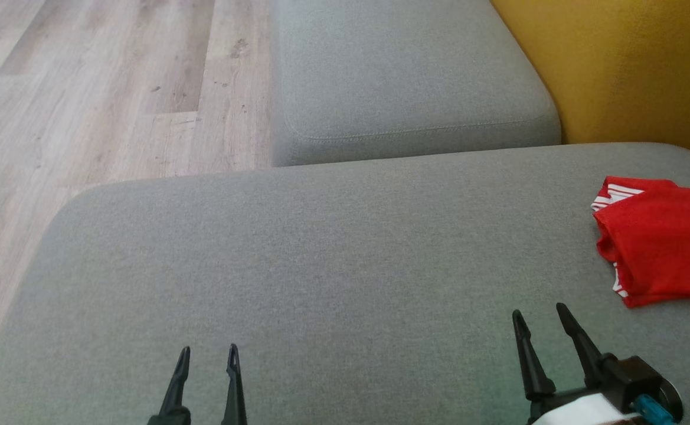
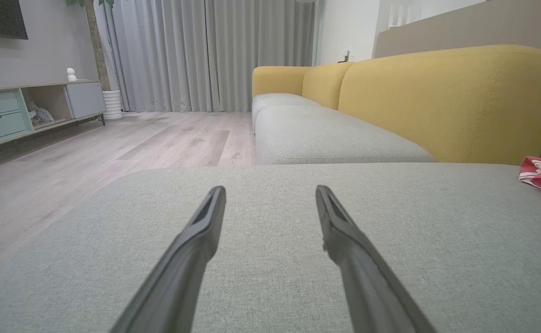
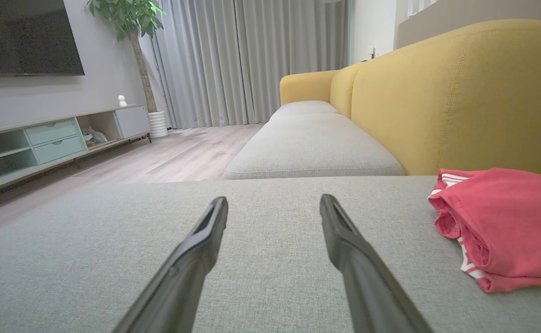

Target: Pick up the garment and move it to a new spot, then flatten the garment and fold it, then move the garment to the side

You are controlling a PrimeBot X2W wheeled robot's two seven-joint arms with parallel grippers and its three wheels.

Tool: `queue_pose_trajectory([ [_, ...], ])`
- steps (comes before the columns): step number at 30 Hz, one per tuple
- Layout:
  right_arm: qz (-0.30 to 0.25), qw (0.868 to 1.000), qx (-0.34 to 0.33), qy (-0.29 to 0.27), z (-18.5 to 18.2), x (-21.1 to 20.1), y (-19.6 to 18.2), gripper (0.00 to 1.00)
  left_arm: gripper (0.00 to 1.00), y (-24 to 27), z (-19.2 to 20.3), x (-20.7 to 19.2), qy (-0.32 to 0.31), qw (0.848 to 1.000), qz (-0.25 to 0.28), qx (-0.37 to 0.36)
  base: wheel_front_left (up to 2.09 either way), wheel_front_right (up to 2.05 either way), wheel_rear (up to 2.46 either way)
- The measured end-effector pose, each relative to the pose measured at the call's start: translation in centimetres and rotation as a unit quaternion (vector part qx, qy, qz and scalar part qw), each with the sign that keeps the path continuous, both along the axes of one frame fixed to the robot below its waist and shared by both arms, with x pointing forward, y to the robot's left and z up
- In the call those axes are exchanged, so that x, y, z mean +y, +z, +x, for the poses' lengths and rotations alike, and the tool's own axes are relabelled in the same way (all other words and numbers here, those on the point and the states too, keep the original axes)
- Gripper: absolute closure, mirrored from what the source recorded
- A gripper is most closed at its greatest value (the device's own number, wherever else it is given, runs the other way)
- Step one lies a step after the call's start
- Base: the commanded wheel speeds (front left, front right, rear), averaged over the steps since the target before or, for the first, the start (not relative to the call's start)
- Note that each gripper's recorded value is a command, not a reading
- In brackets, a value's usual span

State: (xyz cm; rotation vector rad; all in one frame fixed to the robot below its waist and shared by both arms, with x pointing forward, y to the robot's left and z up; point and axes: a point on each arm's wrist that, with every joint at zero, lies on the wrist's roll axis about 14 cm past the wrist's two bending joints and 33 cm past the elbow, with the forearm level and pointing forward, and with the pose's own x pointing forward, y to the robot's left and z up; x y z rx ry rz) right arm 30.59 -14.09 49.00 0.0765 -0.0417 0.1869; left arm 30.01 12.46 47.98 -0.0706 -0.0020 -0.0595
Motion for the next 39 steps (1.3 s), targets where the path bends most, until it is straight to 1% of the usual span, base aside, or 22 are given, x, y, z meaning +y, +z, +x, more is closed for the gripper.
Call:
queue_pose_trajectory([
  [5,0.001,1.0,0.003,0.001,0.1,0.1,-0.2,0.0,0.0,-0.1,0.1,0.2,-0.001,1.0,0.006,0.0,0.0,0.0,0.0],
  [6,0.0,1.0,0.01,0.001,0.0,0.1,-0.6,1.0,1.0,-0.4,0.0,0.2,-0.002,1.0,0.007,0.007,0.0,0.0,0.0],
  [9,0.001,0.999,0.041,-0.002,-0.8,-0.1,-2.5,1.0,1.0,-2.4,-0.8,0.3,0.0,0.999,0.008,0.039,0.0,0.0,0.0],
  [12,0.017,0.998,0.061,-0.008,-1.3,-0.3,-3.5,1.0,1.0,-3.3,-1.3,0.5,0.005,0.998,-0.01,0.058,0.0,0.0,0.0],
  [26,0.09,0.992,0.085,-0.035,-0.7,-1.4,-3.9,1.0,1.0,-3.8,-0.6,1.2,0.02,0.992,-0.085,0.085,0.0,0.0,0.0],
  [28,0.107,0.99,0.085,-0.042,-0.3,-1.7,-3.6,1.0,1.0,-3.8,-0.3,1.2,0.021,0.99,-0.104,0.089,0.0,0.0,0.0],
  [39,0.168,0.979,0.099,-0.06,0.3,-2.5,-3.7,1.0,1.0,-4.1,0.3,1.9,0.036,0.979,-0.169,0.106,0.0,0.0,0.0],
])
